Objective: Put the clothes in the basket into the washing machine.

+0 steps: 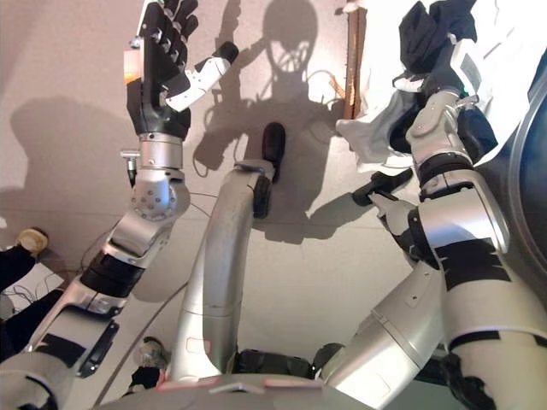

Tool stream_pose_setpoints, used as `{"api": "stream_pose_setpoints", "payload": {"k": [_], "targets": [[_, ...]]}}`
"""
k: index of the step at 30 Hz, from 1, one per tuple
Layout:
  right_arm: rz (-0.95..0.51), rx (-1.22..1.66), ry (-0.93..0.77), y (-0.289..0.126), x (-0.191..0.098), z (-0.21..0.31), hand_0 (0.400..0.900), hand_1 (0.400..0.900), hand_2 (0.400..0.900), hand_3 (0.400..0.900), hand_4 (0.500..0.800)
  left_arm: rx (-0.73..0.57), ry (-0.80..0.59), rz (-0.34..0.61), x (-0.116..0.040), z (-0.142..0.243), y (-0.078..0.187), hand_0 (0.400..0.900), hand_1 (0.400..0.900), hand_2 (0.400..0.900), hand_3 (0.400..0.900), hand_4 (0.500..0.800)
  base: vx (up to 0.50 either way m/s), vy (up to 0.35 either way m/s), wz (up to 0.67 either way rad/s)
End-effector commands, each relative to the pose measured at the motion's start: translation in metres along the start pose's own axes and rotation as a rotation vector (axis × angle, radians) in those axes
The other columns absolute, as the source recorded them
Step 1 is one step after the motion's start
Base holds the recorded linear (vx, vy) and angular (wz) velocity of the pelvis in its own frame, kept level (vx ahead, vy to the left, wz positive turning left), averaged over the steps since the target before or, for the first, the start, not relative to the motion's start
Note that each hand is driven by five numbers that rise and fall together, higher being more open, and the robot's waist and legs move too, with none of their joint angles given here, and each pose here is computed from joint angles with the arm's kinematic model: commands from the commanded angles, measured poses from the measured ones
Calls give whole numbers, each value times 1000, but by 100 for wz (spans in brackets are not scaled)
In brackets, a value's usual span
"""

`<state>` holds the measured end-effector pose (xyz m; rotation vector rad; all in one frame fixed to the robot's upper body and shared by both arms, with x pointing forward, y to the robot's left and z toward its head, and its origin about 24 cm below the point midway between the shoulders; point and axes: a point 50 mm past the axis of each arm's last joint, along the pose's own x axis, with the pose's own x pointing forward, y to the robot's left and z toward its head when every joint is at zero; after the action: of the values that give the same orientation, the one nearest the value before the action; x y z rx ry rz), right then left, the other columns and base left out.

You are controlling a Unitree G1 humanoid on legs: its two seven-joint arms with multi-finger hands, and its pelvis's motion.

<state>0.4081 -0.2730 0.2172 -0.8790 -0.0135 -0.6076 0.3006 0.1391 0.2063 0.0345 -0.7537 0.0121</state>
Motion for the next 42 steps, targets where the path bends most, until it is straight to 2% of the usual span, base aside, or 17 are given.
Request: {"api": "stream_pose_setpoints", "payload": {"k": [1,2,3,11,18,20,21,22,23,27,33,38,40,42], "targets": [[76,-189,207,1,-11,-72,900,900,900,900,800,-187,-195,1,-5,39,-10,900,900,900,900,800,-25,65,-2],[99,-194,224,2,-13,-79,900,900,900,900,800,-178,-177,-3,-7,35,-8,900,900,900,900,800,-9,32,-1],[100,-194,224,2,-13,-79,400,400,400,400,500,-179,-175,-4,-7,35,-8,900,900,900,900,800,-23,56,-5],[83,-168,208,4,-17,-88,400,400,400,400,500,-158,-118,23,-13,24,0,900,900,900,900,800,-13,41,-7],[32,-73,39,4,-9,-49,400,400,400,400,500,-116,-120,82,-14,23,10,900,900,900,900,800,-9,27,-11],[3,-16,-120,-1,-5,-13,400,400,400,400,500,-84,-119,131,-16,22,20,900,900,900,900,800,-18,38,-30],[5,-16,-121,0,-6,-12,400,400,400,400,500,-81,-118,135,-16,22,20,900,900,900,900,800,-23,46,-36],[-34,35,-281,-12,-7,22,400,400,400,400,500,-51,-124,178,-17,24,30,900,900,900,900,800,-29,58,-40],[-38,64,-354,-13,-12,35,400,400,400,400,500,-37,-122,208,-17,24,35,900,900,900,900,800,-36,75,-51],[-65,126,-522,-19,-33,56,400,400,400,400,500,-8,-104,260,-22,22,44,900,900,900,900,800,-16,52,-31],[-83,199,-562,-24,-53,40,400,400,400,400,500,15,-87,262,-24,21,47,900,900,900,900,800,0,16,-8],[-127,369,-574,-21,-75,32,400,400,400,400,500,61,-78,272,-25,17,50,900,900,900,900,800,22,-21,-6],[-139,475,-513,-15,-81,23,400,400,400,400,500,65,-65,272,-27,13,49,900,900,900,900,800,10,27,-16],[-165,702,-415,-6,-86,17,400,400,400,400,500,64,-34,283,-31,7,49,900,900,900,900,800,12,82,-22]]}}
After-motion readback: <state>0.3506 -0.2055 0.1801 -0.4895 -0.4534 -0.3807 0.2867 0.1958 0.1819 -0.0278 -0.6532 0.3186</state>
